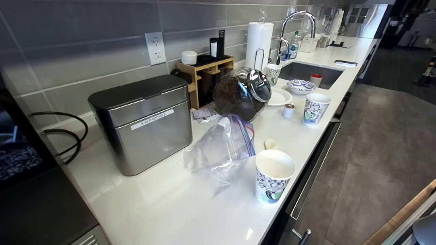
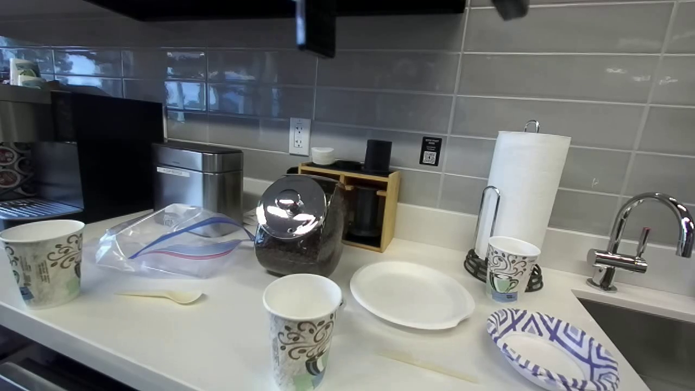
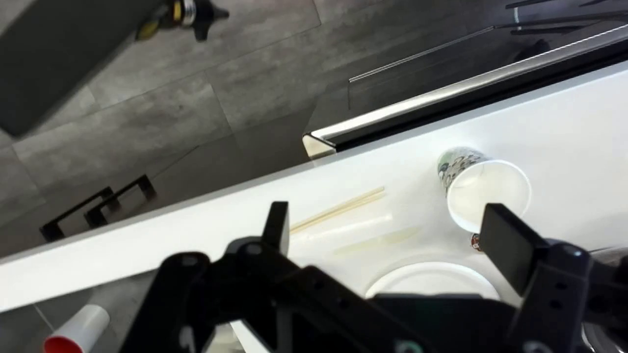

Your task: Remove the lid from the glass container.

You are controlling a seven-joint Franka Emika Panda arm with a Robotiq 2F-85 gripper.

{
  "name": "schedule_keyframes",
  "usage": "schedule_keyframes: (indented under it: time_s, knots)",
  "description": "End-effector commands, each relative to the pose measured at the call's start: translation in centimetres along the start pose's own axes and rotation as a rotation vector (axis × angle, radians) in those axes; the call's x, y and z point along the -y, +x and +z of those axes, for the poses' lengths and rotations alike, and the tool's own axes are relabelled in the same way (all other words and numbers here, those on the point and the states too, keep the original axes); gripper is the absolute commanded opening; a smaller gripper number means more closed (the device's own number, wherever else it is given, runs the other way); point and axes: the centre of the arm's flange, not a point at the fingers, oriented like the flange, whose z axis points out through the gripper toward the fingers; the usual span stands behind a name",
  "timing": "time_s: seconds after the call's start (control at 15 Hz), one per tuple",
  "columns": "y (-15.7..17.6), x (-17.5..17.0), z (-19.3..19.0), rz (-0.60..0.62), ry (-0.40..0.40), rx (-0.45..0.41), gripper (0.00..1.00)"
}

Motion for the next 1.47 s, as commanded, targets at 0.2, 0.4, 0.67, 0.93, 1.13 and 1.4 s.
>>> schedule_keyframes:
  time_s: [0.2, 0.4, 0.67, 0.93, 1.13, 1.4]
  knots:
    - [9.6, 3.9, -0.2, -0.268, -0.018, -0.1, 1.0]
    - [12.1, 6.5, 0.6, -0.352, 0.064, -0.142, 1.0]
    - [14.2, 10.6, 2.5, -0.465, 0.136, -0.104, 1.0]
    - [14.0, 12.7, 3.6, -0.498, 0.114, -0.091, 1.0]
    - [14.7, 14.1, 4.2, -0.533, 0.118, -0.067, 1.0]
    - [14.8, 13.9, 4.0, -0.539, 0.116, -0.07, 1.0]
